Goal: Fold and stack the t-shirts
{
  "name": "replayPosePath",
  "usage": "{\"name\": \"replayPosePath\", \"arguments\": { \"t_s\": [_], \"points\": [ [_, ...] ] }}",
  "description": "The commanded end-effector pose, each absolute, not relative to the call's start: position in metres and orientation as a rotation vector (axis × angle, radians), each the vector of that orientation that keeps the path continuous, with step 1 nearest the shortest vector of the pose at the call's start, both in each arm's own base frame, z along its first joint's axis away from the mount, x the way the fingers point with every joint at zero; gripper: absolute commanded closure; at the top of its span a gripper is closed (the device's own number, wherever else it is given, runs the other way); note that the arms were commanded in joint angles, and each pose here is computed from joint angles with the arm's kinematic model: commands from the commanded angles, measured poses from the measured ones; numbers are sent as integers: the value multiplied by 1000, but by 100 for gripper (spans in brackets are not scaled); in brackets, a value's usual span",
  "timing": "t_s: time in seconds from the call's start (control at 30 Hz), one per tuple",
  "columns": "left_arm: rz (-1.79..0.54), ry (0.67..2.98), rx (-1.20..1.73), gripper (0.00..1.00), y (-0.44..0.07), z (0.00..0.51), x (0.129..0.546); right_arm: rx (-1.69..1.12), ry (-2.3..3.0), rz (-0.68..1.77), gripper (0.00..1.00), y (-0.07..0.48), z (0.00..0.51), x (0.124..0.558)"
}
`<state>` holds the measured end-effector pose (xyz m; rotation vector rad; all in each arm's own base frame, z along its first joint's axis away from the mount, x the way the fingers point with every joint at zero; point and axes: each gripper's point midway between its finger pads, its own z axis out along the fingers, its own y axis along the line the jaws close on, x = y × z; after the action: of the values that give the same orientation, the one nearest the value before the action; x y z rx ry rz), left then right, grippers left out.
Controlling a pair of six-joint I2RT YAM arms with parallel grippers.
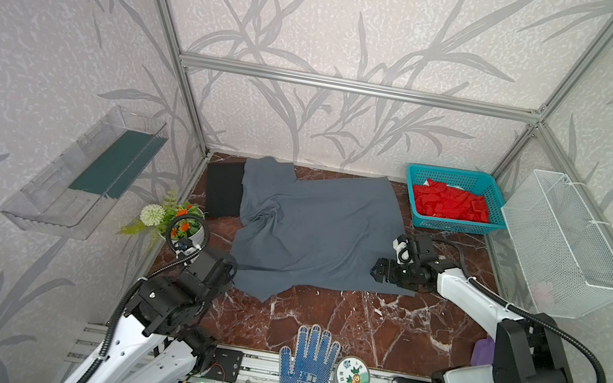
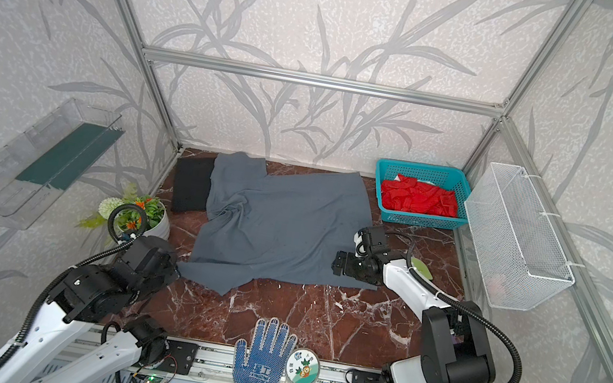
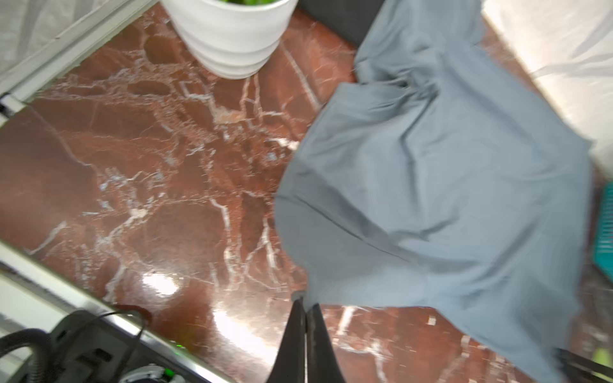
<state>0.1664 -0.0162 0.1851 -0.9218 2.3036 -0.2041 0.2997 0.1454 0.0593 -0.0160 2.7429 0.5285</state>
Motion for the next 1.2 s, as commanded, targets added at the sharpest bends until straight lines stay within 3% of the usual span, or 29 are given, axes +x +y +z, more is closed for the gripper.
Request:
{"name": "replayPosePath", "arguments": {
  "t_s": [0.0, 0.23, 0.43, 0.7, 0.93, 1.17],
  "points": [
    [-247, 2301, -947, 100, -24, 193, 170, -12, 2738, 545, 5, 147, 63, 300],
    [-176, 2364, -1117, 100, -16, 137, 148, -38, 2752, 540, 5, 148, 57, 297],
    [-74, 2246, -1293, 100, 9, 107, 134, 51, 2790, 416, 5, 131, 39, 299],
    [-133, 2181, -1110, 100, -7, 144, 181, 76, 2826, 454, 5, 134, 22, 309],
    [-13, 2125, -954, 100, -7, 168, 234, 46, 2837, 473, 5, 143, 25, 324],
    [153, 2204, -1011, 100, 2, 138, 286, 43, 2841, 478, 5, 145, 23, 329]
  ]
}}
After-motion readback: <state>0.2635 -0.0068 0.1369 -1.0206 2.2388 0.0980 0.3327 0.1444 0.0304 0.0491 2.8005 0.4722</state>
